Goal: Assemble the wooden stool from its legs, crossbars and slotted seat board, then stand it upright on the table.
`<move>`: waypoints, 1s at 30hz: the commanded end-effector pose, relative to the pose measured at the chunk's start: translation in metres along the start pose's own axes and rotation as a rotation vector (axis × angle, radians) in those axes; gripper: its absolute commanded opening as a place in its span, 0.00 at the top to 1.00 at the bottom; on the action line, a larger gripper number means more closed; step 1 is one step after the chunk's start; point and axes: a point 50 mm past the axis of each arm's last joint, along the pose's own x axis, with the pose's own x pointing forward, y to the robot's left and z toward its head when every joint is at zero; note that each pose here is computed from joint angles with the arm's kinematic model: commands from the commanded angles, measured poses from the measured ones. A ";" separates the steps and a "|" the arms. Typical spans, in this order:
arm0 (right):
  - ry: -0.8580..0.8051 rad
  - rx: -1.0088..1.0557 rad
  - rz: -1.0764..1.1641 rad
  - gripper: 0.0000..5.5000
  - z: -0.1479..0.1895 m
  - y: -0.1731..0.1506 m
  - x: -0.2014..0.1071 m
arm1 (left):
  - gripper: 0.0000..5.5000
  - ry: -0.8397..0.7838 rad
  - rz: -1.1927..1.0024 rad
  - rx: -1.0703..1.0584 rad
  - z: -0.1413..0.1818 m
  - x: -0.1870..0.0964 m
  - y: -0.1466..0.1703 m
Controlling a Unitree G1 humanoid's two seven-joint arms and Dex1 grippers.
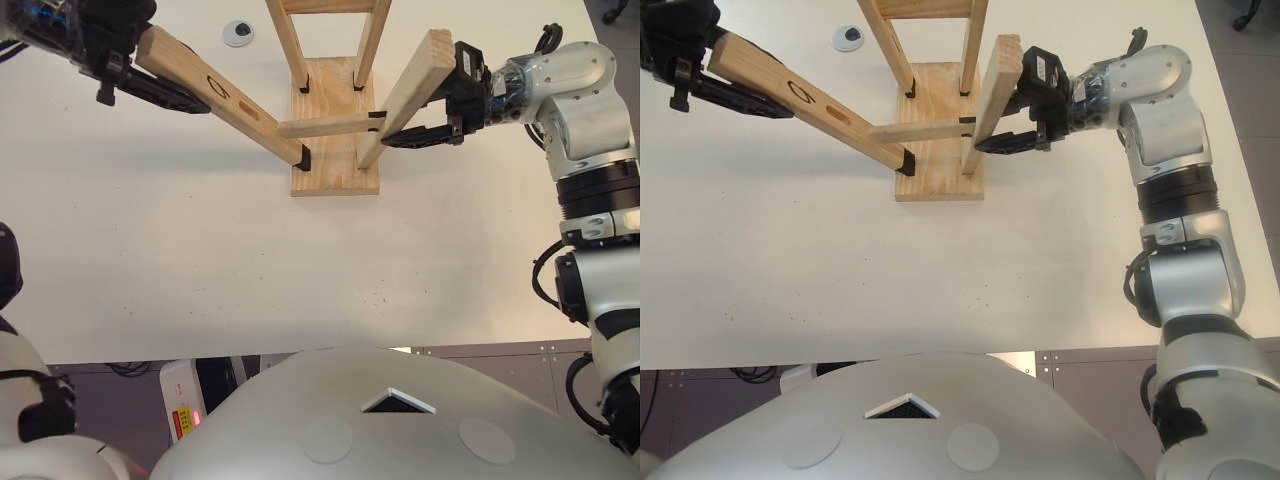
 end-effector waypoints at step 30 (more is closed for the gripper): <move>0.008 0.045 0.064 0.33 -0.006 0.020 0.023 | 0.63 -0.072 -0.162 0.013 0.029 0.061 -0.026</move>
